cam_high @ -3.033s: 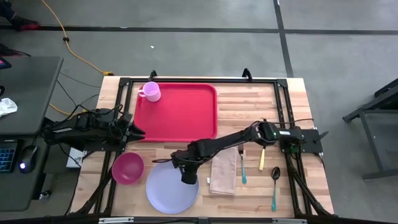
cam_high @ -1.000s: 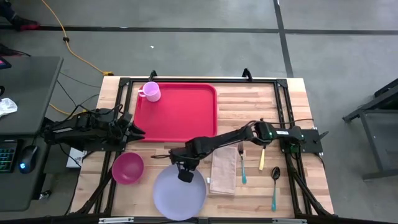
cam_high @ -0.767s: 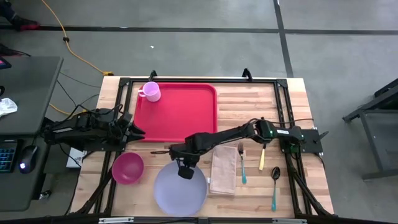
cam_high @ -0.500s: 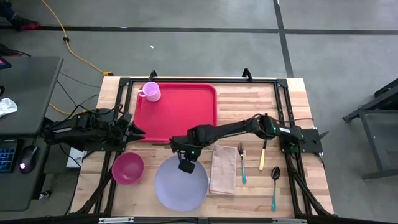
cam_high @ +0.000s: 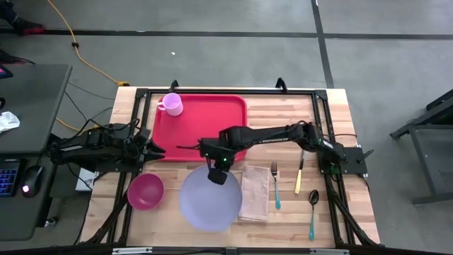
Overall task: Set up tray
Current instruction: Put the blue plate to the bottom right of the pink mug on the red tray
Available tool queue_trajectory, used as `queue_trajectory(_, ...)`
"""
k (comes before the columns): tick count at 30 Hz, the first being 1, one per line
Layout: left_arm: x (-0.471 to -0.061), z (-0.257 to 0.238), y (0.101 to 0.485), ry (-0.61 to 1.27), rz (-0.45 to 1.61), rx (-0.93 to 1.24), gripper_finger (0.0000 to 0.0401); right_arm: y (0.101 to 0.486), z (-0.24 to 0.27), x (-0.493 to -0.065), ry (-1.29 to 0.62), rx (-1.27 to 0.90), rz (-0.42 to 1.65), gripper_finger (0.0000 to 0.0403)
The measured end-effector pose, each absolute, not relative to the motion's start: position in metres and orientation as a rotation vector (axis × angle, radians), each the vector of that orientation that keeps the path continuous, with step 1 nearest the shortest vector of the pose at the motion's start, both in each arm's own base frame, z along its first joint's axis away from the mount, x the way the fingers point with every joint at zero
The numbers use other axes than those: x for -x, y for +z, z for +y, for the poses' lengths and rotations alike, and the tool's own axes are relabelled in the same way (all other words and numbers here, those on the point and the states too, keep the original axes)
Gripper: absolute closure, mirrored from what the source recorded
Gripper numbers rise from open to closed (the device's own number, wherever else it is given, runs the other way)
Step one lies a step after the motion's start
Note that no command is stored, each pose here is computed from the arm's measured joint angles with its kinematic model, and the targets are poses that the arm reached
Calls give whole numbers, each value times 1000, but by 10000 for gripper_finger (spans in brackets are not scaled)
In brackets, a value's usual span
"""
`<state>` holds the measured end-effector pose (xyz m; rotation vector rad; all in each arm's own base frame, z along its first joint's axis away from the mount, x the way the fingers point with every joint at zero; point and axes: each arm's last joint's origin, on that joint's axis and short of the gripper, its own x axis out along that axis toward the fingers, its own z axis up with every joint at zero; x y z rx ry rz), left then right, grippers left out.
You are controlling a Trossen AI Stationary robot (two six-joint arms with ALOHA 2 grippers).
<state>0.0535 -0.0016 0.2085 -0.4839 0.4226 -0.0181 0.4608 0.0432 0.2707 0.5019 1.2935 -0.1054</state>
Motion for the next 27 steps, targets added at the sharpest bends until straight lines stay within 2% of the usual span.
queue_trajectory(17, -54, -2, 209, -18, 422, 484, 240, 288, 10, -451, -150, -526, 1282, 403)
queue_trajectory(27, -54, -2, 209, -18, 423, 484, 240, 289, -44, -452, -214, -583, 1219, 403)
